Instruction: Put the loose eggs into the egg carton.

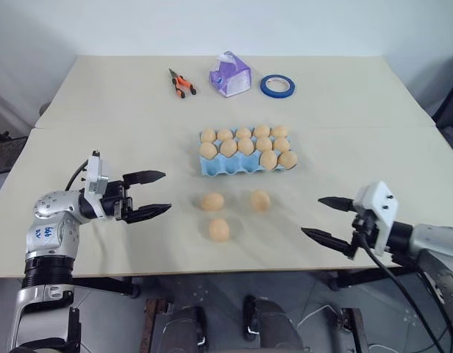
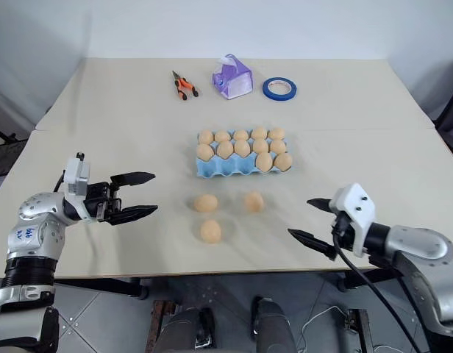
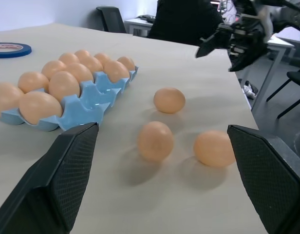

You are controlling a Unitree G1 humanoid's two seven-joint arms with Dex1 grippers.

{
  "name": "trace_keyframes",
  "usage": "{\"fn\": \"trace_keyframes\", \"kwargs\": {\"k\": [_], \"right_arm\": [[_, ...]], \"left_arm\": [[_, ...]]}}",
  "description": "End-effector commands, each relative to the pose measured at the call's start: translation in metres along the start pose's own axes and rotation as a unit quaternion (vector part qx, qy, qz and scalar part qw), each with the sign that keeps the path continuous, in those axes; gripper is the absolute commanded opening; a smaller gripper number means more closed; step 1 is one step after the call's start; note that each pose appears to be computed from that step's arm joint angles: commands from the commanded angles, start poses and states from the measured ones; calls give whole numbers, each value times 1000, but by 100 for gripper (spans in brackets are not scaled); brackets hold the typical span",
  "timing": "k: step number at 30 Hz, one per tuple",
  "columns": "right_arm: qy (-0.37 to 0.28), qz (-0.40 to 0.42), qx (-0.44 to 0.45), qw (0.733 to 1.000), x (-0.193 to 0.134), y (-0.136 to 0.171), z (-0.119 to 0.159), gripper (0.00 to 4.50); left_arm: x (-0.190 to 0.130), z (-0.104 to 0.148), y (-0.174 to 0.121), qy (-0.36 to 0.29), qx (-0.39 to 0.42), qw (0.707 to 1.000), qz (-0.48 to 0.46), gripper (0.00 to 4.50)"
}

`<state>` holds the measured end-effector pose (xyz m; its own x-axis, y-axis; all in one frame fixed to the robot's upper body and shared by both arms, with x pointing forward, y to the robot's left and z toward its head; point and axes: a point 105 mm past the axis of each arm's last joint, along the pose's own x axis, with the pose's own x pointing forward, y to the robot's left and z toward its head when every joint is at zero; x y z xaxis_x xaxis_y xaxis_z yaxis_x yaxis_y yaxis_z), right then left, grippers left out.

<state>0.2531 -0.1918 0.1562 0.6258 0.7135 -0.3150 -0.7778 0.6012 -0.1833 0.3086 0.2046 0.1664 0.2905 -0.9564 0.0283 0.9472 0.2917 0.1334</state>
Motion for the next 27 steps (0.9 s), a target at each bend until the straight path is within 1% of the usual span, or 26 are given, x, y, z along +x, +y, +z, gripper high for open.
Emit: {"fn": "trace_keyframes", "kwargs": {"k": [1,4,6,10,13,15,19,23,26,27], "right_arm": [[-12,8,-32,999,-11,3,13,447],[-30,7,-37,999,-5,4,20,447],[-57,0,-35,998,5,4,29,447],[-80,-8,-23,997,33,7,38,447],[-73,-27,-7,997,68,3,34,447],[-70,-36,0,997,83,1,32,447],[-56,-38,9,998,107,1,27,447],[-39,-41,12,998,121,-1,22,447],[-35,-37,10,999,125,0,21,388],[-36,-36,9,999,125,1,21,355]], "left_arm": [[-7,8,2,6,17,1000,-7,450],[-10,7,2,16,17,1000,-13,450],[-11,8,2,16,17,1000,-15,450],[-15,7,-1,26,21,999,-24,450],[-20,7,0,34,24,999,-16,450],[-22,7,0,35,25,999,-12,450],[-23,6,-3,35,26,999,-9,450],[-23,7,-5,32,28,999,-3,450],[-24,7,-7,32,28,999,4,450],[-24,7,-8,32,29,999,5,450]]}}
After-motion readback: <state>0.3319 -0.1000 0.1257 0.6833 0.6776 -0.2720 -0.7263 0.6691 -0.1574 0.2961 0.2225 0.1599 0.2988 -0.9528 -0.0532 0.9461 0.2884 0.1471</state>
